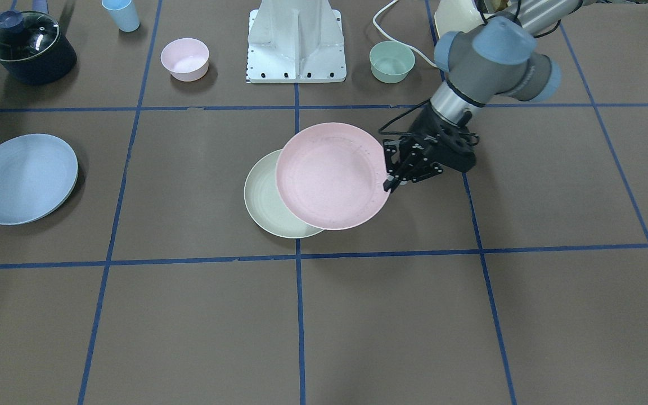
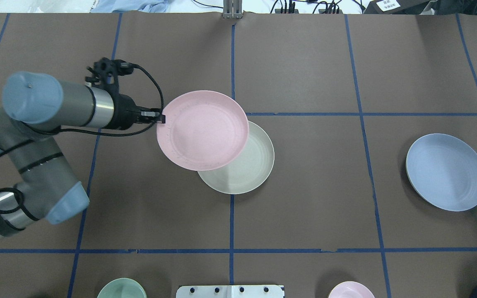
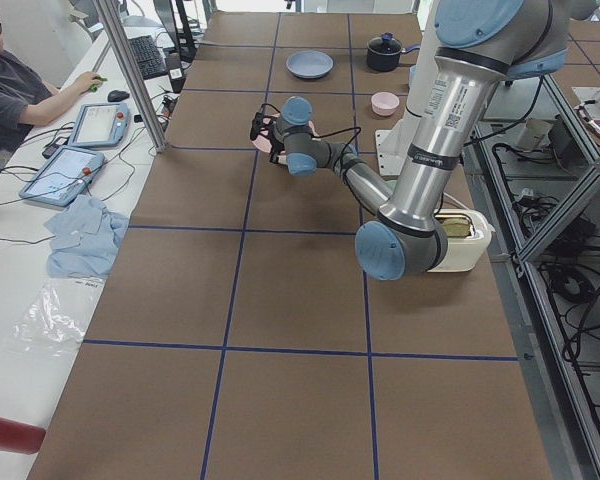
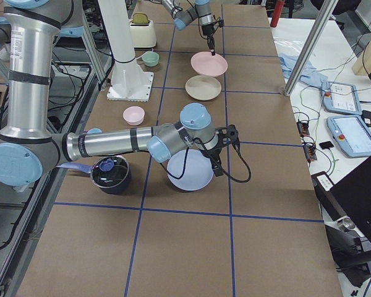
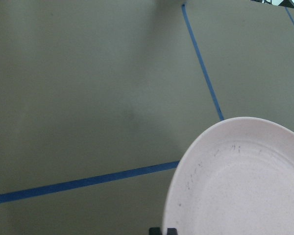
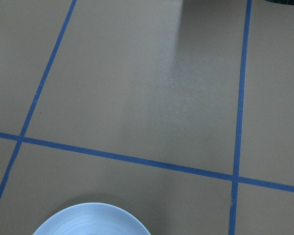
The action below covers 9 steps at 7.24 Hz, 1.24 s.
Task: Stack three plates with pink and blue
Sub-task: 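Carry the pink plate over the cream plate with the left gripper, then lower the pink plate onto the cream plate and open the left gripper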
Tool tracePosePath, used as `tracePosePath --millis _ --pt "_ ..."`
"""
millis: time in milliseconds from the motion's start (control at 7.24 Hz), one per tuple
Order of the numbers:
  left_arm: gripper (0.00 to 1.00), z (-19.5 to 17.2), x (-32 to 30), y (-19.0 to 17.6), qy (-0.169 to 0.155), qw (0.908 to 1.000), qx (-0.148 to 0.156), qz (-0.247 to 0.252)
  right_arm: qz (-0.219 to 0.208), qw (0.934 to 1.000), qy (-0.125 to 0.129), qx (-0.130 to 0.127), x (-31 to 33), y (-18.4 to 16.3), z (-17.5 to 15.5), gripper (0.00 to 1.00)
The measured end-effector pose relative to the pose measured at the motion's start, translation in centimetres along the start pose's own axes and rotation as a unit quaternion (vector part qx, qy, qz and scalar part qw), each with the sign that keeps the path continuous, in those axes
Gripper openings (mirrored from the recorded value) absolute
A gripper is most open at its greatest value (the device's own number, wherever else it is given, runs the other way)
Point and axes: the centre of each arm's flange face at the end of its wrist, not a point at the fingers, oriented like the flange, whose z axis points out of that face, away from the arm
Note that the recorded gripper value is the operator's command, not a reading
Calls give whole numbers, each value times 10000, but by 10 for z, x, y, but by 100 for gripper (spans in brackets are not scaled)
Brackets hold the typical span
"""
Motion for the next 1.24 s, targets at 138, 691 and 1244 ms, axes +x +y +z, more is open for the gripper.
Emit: tracePosePath --millis 138,691,1244 --pt "0 29 23 19 -63 9999 -18 -77 0 10000 -3 0 0 0 0 100" --pt "25 71 41 42 -240 9997 -37 -92 -5 10000 -6 3 0 -1 0 100" --pt "100 72 38 40 -262 9996 -23 -39 10 10000 -10 -17 1 0 1 100"
